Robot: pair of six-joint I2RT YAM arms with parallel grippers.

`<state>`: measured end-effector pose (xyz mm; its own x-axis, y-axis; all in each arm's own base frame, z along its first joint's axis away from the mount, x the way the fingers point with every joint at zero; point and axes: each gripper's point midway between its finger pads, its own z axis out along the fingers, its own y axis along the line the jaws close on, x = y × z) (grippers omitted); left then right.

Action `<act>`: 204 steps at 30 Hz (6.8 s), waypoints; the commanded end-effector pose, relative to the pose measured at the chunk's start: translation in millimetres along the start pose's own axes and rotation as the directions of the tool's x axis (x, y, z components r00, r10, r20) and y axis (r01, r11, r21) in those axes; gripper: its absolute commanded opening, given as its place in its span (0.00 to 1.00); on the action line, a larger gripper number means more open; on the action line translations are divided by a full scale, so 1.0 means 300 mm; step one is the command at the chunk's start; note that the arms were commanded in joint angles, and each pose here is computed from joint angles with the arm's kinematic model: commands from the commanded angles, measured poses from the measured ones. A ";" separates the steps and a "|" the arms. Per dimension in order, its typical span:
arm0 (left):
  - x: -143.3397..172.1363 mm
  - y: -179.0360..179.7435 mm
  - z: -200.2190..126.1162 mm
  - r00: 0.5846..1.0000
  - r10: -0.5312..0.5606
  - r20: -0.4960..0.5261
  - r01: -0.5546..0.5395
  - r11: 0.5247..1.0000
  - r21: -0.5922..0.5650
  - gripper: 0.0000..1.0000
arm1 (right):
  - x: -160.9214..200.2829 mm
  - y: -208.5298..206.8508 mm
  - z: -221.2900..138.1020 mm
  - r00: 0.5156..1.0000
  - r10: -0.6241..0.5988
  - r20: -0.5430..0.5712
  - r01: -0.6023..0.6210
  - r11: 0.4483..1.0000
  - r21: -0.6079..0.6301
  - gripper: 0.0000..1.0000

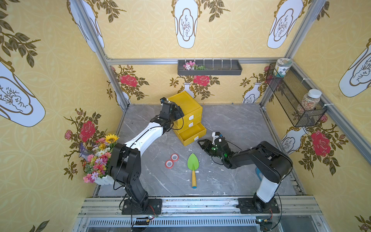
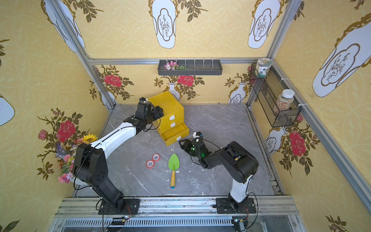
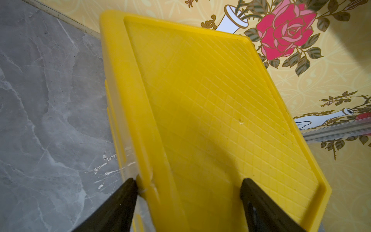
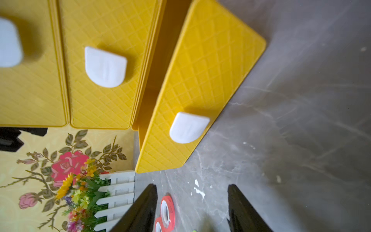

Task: Place the transparent tape into the drawer according to color
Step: Open the drawer in the storage box, then pick up the tape at the center of the board, then place the tape in the drawer.

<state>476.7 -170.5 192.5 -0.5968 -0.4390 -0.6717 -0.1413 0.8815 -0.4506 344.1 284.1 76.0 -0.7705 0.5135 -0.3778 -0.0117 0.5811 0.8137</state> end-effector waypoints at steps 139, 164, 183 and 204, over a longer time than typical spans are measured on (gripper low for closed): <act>0.879 0.497 -0.333 0.720 0.077 -0.690 -0.392 0.866 -0.311 0.73 | -0.167 -0.026 -0.079 0.863 -0.443 -0.242 0.501 0.810 0.304 0.76; 0.890 0.455 -0.357 0.719 0.079 -0.690 -0.360 0.892 -0.272 0.57 | -0.176 -0.033 -0.081 0.873 -0.430 -0.229 0.483 0.824 0.296 0.76; 0.593 0.123 -0.292 0.837 0.175 -0.519 -0.292 0.944 -0.153 0.57 | -0.181 -0.028 -0.090 0.876 -0.427 -0.224 0.479 0.824 0.301 0.76; 0.513 -0.074 0.012 0.891 0.202 -0.406 -0.282 0.948 -0.147 0.58 | -0.179 -0.038 -0.132 0.879 -0.429 -0.208 0.475 0.826 0.303 0.76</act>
<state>383.3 -258.7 102.5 -0.8937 -0.1299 -0.4295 -0.0670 0.9851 -0.1587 357.1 223.2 98.3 -0.8218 0.0612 -0.5664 -0.1724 0.9208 0.3498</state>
